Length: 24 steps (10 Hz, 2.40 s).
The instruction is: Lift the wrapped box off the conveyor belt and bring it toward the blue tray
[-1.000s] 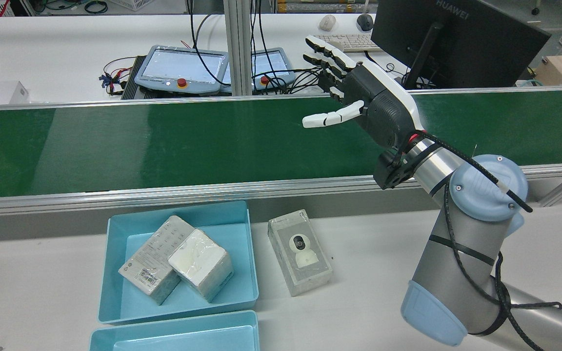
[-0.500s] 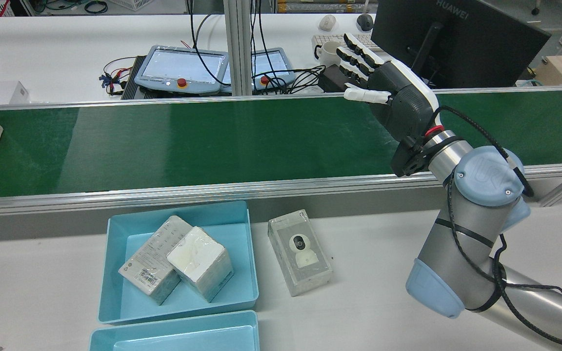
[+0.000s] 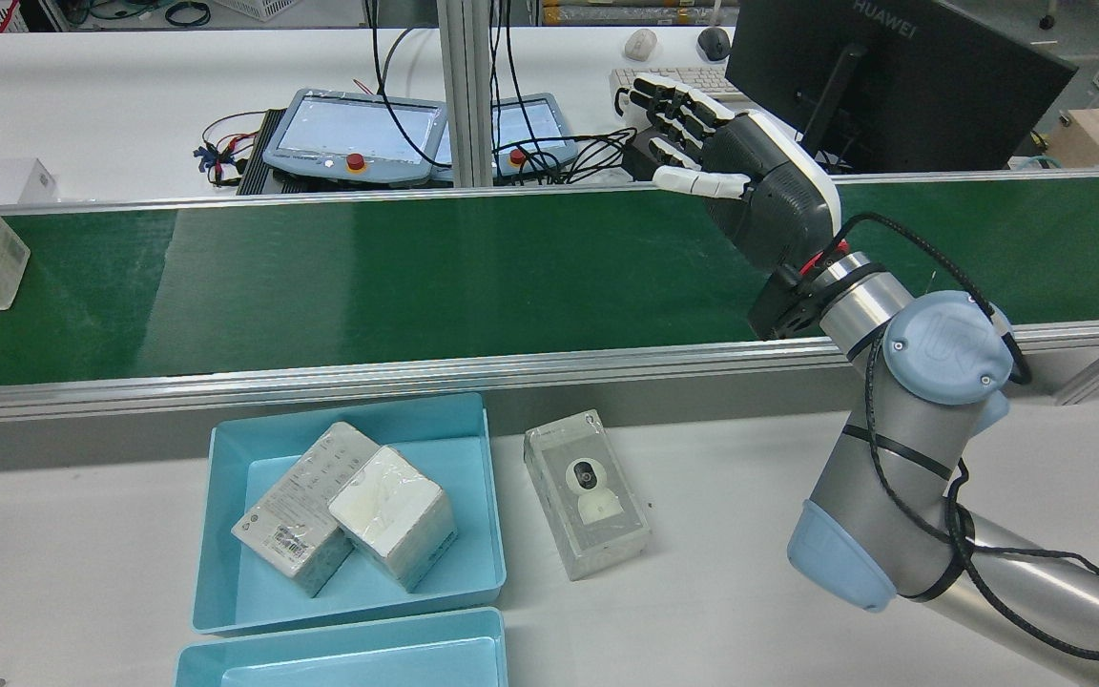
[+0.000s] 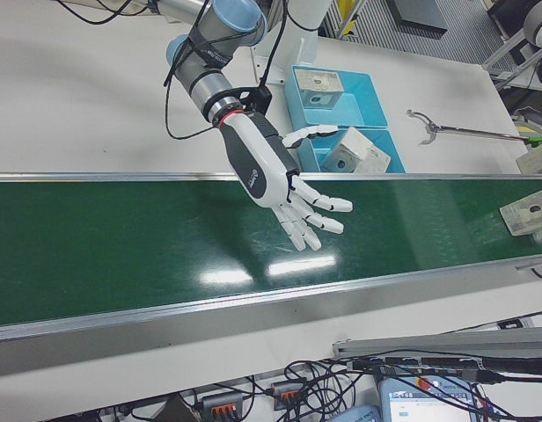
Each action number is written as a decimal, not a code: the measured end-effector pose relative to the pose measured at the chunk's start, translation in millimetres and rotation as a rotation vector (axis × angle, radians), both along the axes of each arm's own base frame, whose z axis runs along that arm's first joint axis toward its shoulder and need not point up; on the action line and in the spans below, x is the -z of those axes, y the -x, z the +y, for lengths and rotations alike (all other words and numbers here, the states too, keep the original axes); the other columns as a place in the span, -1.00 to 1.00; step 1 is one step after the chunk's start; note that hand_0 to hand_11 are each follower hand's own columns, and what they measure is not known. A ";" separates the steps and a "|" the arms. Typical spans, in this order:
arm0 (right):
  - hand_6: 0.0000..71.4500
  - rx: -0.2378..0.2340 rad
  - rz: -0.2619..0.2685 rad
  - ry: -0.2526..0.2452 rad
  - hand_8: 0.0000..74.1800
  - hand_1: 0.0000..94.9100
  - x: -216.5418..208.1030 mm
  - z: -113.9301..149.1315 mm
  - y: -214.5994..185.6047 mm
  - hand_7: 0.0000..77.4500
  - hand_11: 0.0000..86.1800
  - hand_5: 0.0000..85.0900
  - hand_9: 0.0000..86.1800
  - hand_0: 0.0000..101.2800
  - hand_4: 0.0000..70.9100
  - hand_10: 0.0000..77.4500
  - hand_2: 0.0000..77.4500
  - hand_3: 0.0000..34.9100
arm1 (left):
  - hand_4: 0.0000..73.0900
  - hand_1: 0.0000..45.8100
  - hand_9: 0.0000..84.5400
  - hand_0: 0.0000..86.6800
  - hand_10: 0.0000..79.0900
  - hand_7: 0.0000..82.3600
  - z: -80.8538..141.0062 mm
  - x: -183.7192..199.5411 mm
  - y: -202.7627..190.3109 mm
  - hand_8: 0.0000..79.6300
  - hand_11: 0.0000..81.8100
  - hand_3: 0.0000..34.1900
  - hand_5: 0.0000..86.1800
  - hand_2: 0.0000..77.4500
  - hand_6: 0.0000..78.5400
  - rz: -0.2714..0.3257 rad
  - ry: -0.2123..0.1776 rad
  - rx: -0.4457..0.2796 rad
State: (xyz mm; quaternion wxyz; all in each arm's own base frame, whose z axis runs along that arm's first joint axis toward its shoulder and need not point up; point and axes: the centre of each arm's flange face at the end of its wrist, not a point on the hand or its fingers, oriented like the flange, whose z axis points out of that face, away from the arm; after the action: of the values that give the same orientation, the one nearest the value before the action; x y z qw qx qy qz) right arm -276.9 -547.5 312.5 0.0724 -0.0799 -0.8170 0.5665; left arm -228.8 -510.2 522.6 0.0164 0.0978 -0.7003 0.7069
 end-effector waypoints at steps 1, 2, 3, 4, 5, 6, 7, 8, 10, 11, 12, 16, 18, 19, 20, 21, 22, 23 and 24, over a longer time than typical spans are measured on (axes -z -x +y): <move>-1.00 -0.004 0.012 0.008 -0.93 -0.80 -3.8 -1.5 0.3 -0.52 -0.85 -0.53 -0.82 -0.15 -0.58 -0.90 -0.59 -0.01 | -1.00 -1.00 -1.00 -1.00 -0.99 -0.99 0.0 0.0 0.0 -0.99 -1.00 -1.00 -0.99 -0.97 -1.00 0.000 0.000 0.000; -1.00 -0.007 0.025 0.018 -1.00 -0.75 -7.7 -3.0 0.1 -0.46 -0.84 -0.47 -0.87 -0.11 -0.51 -0.87 -0.48 0.35 | -1.00 -1.00 -1.00 -1.00 -0.99 -0.99 0.0 0.0 0.0 -1.00 -1.00 -1.00 -0.99 -0.97 -1.00 0.000 0.000 0.000; -1.00 -0.009 0.030 0.023 -1.00 -0.75 -9.2 -3.8 0.0 -0.46 -0.84 -0.47 -0.87 -0.11 -0.51 -0.87 -0.46 0.35 | -1.00 -1.00 -1.00 -1.00 -0.99 -0.99 0.0 0.0 0.0 -0.99 -1.00 -1.00 -0.99 -0.99 -1.00 0.000 0.000 0.000; -1.00 -0.008 0.033 0.025 -1.00 -0.75 -9.6 -3.8 0.8 -0.46 -0.81 -0.47 -0.89 -0.11 -0.48 -0.87 -0.46 0.73 | -1.00 -1.00 -0.99 -1.00 -0.99 -0.99 0.0 0.0 0.0 -0.99 -1.00 -1.00 -0.99 -0.97 -1.00 0.000 0.000 0.000; -1.00 -0.008 0.034 0.025 -1.00 -0.75 -9.6 -3.8 1.2 -0.46 -0.81 -0.46 -0.89 -0.11 -0.45 -0.87 -0.44 0.72 | -1.00 -1.00 -0.99 -1.00 -1.00 -0.99 0.0 0.0 0.0 -1.00 -1.00 -1.00 -0.99 -0.97 -1.00 0.000 0.000 0.000; -1.00 -0.008 0.034 0.025 -1.00 -0.75 -9.2 -3.9 1.3 -0.46 -0.81 -0.46 -0.89 -0.11 -0.45 -0.87 -0.44 0.72 | -1.00 -1.00 -1.00 -1.00 -0.99 -0.99 0.0 0.0 0.0 -0.99 -1.00 -1.00 -0.99 -0.97 -1.00 0.000 0.000 0.000; -1.00 -0.008 0.034 0.026 -1.00 -0.75 -9.3 -4.0 1.2 -0.46 -0.81 -0.46 -0.89 -0.11 -0.45 -0.87 -0.44 0.72 | -1.00 -1.00 -1.00 -1.00 -0.99 -0.99 0.0 0.0 0.0 -0.99 -1.00 -1.00 -0.99 -0.97 -1.00 0.000 0.000 0.000; -1.00 -0.007 0.034 0.025 -1.00 -0.75 -8.8 -4.0 1.7 -0.46 -0.81 -0.44 -0.89 -0.12 -0.45 -0.87 -0.39 0.72 | -1.00 -1.00 -1.00 -1.00 -1.00 -0.99 0.0 0.0 0.0 -0.99 -1.00 -1.00 -0.99 -0.97 -1.00 0.000 0.000 0.000; -1.00 -0.004 0.035 0.024 -1.00 -0.75 -8.3 -3.2 3.9 -0.46 -0.81 -0.35 -0.89 -0.14 -0.45 -0.87 -0.37 0.72 | -1.00 -1.00 -0.99 -1.00 -0.99 -0.99 0.0 0.0 0.0 -0.99 -1.00 -1.00 -0.99 -0.97 -1.00 0.000 0.000 0.000; -1.00 -0.002 0.035 0.024 -1.00 -0.72 -8.2 -2.8 4.8 -0.45 -0.81 -0.32 -0.90 -0.14 -0.45 -0.89 -0.34 0.71 | -1.00 -1.00 -0.99 -1.00 -0.99 -0.99 0.0 0.0 0.0 -0.99 -1.00 -1.00 -0.99 -0.97 -1.00 0.000 0.000 0.000; -1.00 -0.002 0.035 0.024 -1.00 -0.72 -7.9 -2.8 5.3 -0.46 -0.81 -0.32 -0.92 -0.14 -0.43 -0.85 -0.34 0.72 | -1.00 -1.00 -0.99 -1.00 -0.99 -0.99 0.0 0.0 0.0 -0.99 -1.00 -1.00 -0.99 -0.97 -1.00 0.000 0.000 0.000; -1.00 0.005 0.035 0.022 -1.00 -0.72 -7.4 -0.6 9.2 -0.46 -0.80 -0.15 -0.92 -0.13 -0.40 -0.85 -0.32 0.73 | -1.00 -1.00 -0.99 -1.00 -0.99 -0.99 0.0 0.0 0.0 -0.99 -1.00 -1.00 -0.99 -0.97 -1.00 0.000 0.000 0.000; -1.00 0.006 0.036 0.022 -1.00 -0.72 -7.4 -0.2 9.5 -0.46 -0.80 -0.15 -0.92 -0.13 -0.40 -0.85 -0.32 0.73 | -1.00 -1.00 -0.99 -1.00 -0.99 -0.99 0.0 0.0 0.0 -1.00 -1.00 -1.00 -0.99 -0.99 -1.00 0.000 0.000 0.000; -1.00 0.006 0.034 0.021 -1.00 -0.72 -6.8 0.0 9.2 -0.54 -0.77 -0.13 -0.94 -0.13 -0.45 -0.85 -0.32 0.73 | -1.00 -1.00 -1.00 -1.00 -0.99 -0.99 0.0 0.0 0.0 -0.99 -1.00 -1.00 -0.99 -0.97 -1.00 0.000 0.000 0.000; -1.00 0.005 0.031 0.019 -1.00 -0.72 -5.8 0.1 8.3 -0.54 -0.77 -0.08 -0.94 -0.13 -0.49 -0.85 -0.32 0.73 | -1.00 -1.00 -1.00 -1.00 -0.99 -0.99 0.0 0.0 0.0 -1.00 -1.00 -1.00 -0.99 -0.97 -1.00 0.000 0.000 0.000; -1.00 0.004 0.029 0.018 -1.00 -0.72 -5.2 0.2 7.3 -0.49 -0.77 0.09 -0.89 -0.14 -0.54 -0.85 -0.32 0.73 | -1.00 -1.00 -1.00 -1.00 -1.00 -0.99 0.0 0.0 0.0 -0.99 -1.00 -1.00 -0.99 -0.97 -1.00 0.000 0.000 0.000; -1.00 0.003 0.027 0.016 -1.00 -0.72 -4.3 0.1 6.5 -0.49 -0.77 0.09 -0.89 -0.14 -0.54 -0.85 -0.32 0.73 | -1.00 -1.00 -1.00 -1.00 -1.00 -0.99 0.0 0.0 0.0 -0.99 -1.00 -1.00 -0.99 -0.97 -1.00 0.000 0.000 0.000; -1.00 0.004 0.026 0.015 -0.88 -0.72 -2.9 0.6 6.9 -0.34 -0.67 0.35 -0.75 -0.14 -0.57 -0.79 -0.32 0.75 | -1.00 -1.00 -1.00 -1.00 -0.99 -0.99 0.0 0.0 0.0 -0.99 -1.00 -1.00 -0.99 -0.99 -1.00 0.000 0.000 0.000; -0.74 0.005 0.025 0.015 -0.78 -0.72 -1.8 1.0 7.3 0.06 -0.60 0.65 -0.54 -0.09 -0.42 -0.70 -0.24 0.73 | -1.00 -1.00 -1.00 -1.00 -0.99 -0.99 0.0 0.0 0.0 -0.99 -1.00 -1.00 -0.99 -0.97 -1.00 0.000 0.000 0.000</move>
State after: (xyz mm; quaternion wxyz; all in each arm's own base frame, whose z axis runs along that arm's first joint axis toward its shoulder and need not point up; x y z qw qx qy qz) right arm -284.1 -546.5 314.3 0.0836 -0.0755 -0.8116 0.5733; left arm -228.8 -510.2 522.6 0.0164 0.0978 -0.7003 0.7069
